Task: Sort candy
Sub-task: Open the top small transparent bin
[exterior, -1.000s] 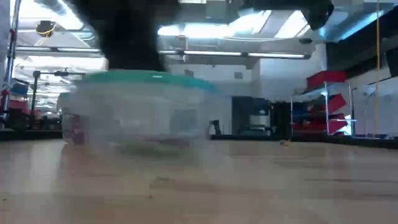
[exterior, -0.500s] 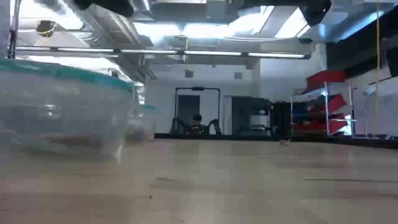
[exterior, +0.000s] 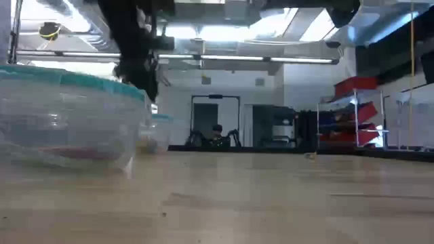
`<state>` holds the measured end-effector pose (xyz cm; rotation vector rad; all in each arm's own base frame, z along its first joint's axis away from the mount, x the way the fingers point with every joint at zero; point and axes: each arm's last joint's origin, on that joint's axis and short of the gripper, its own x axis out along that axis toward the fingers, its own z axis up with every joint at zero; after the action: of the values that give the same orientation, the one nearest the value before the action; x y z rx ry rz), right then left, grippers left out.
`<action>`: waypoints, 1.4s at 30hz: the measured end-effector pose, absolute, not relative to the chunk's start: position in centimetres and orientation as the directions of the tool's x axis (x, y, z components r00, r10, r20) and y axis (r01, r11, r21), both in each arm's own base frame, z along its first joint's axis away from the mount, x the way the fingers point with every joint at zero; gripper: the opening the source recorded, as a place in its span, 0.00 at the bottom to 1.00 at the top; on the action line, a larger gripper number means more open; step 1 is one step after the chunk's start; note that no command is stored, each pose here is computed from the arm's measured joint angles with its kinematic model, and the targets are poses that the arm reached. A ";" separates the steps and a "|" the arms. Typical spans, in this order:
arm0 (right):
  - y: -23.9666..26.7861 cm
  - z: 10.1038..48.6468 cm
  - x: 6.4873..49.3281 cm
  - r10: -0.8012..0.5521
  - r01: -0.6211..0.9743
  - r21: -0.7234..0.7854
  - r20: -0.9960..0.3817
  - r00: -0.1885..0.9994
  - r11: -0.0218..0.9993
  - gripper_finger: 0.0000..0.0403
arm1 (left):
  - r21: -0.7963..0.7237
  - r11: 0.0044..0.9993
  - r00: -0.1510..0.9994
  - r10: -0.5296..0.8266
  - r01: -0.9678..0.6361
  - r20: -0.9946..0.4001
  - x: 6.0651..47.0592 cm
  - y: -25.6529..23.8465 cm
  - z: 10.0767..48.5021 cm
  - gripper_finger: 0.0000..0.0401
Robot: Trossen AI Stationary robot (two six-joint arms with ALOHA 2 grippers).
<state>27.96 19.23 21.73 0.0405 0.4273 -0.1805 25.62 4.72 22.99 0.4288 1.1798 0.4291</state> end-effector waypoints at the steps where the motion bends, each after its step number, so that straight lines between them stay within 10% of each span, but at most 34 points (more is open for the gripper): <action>1: 19.2 21.7 27.9 -0.164 0.180 -0.001 -0.418 0.893 0.984 0.00 | 0.523 0.847 0.327 0.523 -0.094 -0.787 25.5 5.3 22.7 0.58; 15: 19.2 21.6 27.9 -0.164 0.177 -0.009 -0.428 0.889 0.984 0.00 | 0.535 0.825 0.283 0.565 -0.183 -0.775 24.2 10.1 19.0 0.46; 28: 19.2 21.6 27.9 -0.162 0.176 -0.008 -0.428 0.889 0.984 0.00 | 0.574 0.807 0.320 0.586 -0.139 -0.745 25.6 8.5 19.8 0.03; 42: 21.4 23.1 24.1 -0.100 0.108 -0.008 -0.447 0.889 0.994 0.00 | 0.448 0.893 0.662 0.362 -0.044 -0.656 29.9 -0.2 25.9 0.01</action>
<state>24.06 21.36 23.09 0.0176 0.4630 -0.1082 29.86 -0.24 25.85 0.4181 0.8203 0.2368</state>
